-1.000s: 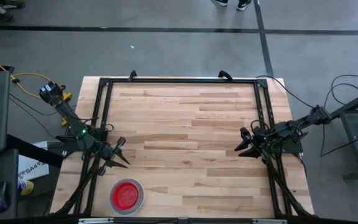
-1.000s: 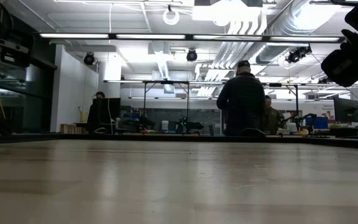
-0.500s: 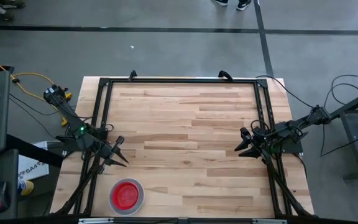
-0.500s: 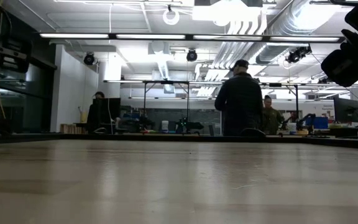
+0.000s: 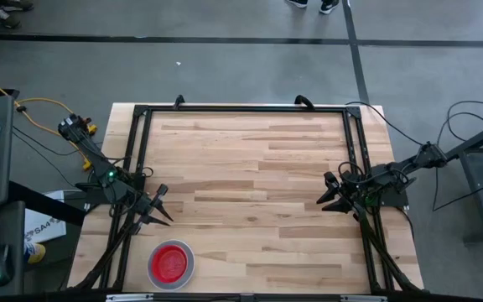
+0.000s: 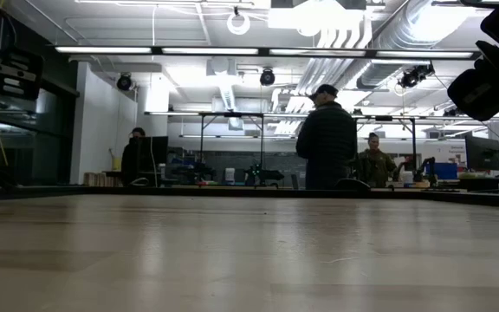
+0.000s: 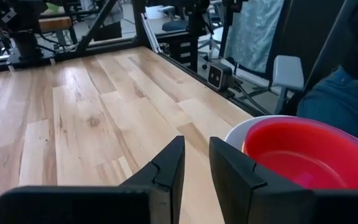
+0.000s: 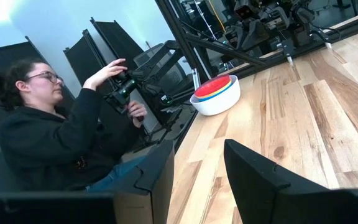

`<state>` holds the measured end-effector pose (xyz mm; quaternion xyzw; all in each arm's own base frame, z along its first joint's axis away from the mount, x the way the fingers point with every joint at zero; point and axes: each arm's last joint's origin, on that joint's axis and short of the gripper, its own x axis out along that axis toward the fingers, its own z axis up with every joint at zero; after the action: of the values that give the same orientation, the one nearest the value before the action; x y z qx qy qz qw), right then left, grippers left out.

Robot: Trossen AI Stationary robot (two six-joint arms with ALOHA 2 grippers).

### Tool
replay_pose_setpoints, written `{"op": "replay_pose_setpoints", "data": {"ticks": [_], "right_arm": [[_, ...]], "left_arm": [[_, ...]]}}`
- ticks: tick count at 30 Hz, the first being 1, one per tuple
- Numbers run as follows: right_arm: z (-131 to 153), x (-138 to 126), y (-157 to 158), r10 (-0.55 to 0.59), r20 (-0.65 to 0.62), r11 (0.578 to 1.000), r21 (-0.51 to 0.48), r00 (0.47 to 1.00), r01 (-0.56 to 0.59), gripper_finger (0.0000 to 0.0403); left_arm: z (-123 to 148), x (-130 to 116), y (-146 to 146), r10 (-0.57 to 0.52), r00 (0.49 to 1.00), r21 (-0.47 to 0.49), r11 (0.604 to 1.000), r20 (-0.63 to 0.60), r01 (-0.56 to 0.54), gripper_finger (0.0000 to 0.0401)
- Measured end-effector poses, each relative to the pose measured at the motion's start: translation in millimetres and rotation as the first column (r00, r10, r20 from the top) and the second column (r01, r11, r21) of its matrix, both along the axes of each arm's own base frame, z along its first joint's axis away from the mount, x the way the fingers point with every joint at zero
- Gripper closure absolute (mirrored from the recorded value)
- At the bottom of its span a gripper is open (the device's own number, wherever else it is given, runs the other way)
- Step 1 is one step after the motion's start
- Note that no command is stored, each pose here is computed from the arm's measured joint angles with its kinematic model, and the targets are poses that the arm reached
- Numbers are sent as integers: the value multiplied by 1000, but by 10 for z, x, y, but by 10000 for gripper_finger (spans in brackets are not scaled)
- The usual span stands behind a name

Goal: Nest bowls inside each other
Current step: Return to Home Position

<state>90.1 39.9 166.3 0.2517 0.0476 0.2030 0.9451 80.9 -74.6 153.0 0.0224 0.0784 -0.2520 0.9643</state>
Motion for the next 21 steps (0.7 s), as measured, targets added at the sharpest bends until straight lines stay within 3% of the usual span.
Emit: {"op": "replay_pose_setpoints", "data": {"ticks": [8,11,13,15,21], "right_arm": [[0,0,0,0,0,1000,0,1000,0,268],[1,0,0,0,1,1000,0,1000,0,268],[2,0,0,0,1,1000,0,1000,0,268],[0,0,0,0,0,1000,0,1000,0,268],[0,0,0,0,0,1000,0,1000,0,268]], "left_arm": [[-1,-6,-10,-48,999,32,998,15,47,327],[-28,-36,-42,-197,980,21,980,-26,197,327],[-48,-70,-71,-338,939,-5,941,-66,338,327],[-35,-81,-87,-397,916,-22,918,-60,397,327],[-47,-65,-70,-325,944,-1,945,-63,326,327]]}}
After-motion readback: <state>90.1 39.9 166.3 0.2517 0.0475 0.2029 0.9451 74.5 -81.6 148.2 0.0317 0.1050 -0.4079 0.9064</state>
